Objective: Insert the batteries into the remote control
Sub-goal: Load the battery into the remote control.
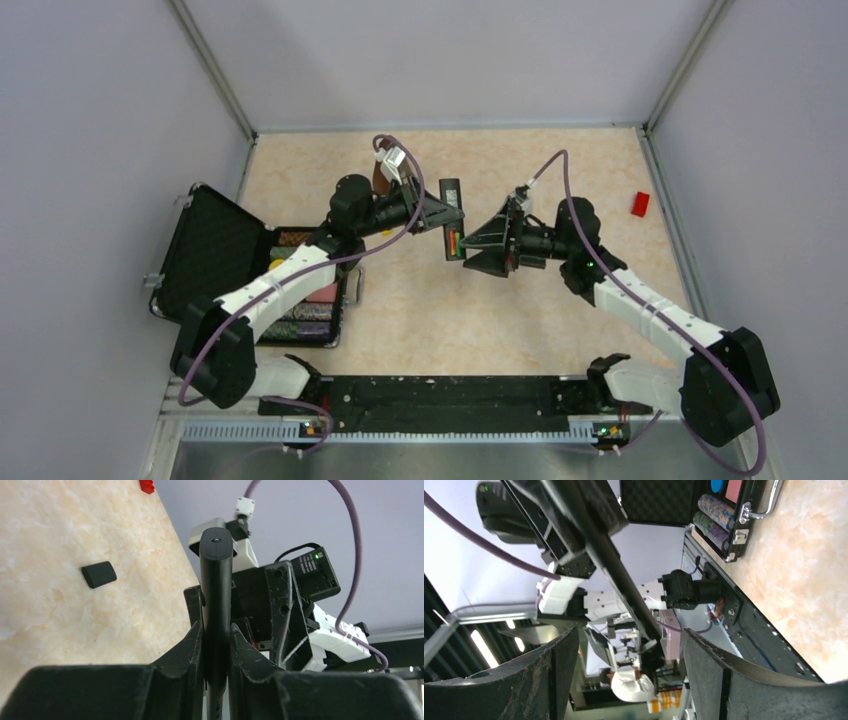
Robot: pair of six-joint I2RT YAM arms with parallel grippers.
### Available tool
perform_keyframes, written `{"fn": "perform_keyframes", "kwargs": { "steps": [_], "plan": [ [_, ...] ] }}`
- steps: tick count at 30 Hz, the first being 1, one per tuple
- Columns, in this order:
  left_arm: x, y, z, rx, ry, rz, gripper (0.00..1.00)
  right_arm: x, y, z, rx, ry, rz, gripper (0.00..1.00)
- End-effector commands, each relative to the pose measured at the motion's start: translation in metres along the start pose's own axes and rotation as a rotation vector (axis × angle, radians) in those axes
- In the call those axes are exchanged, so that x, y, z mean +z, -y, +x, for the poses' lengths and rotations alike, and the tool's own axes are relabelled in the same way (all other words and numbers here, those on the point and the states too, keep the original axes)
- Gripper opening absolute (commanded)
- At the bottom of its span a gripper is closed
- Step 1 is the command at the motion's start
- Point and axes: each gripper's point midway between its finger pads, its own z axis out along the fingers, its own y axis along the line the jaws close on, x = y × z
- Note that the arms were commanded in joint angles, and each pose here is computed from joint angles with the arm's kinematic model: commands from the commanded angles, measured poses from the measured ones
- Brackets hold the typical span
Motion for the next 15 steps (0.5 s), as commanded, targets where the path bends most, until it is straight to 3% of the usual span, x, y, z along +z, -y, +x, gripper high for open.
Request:
{"fn": "perform_keyframes", "kwargs": {
  "steps": [1, 10, 15],
  "plan": [
    [-0.004, 0.024, -0.026, 0.082, 0.091, 0.016, 0.00, -0.010, -0.016, 0.011, -0.173, -0.061, -0.042, 0.74],
    [-0.006, 0.023, -0.027, 0.040, 0.100, -0.014, 0.00, -0.012, -0.033, -0.021, -0.547, 0.054, 0.097, 0.74],
    [-0.007, 0.030, -0.025, -0.018, 0.099, 0.024, 0.00, -0.001, -0.021, -0.036, -0.621, 0.039, 0.136, 0.74]
  ]
}}
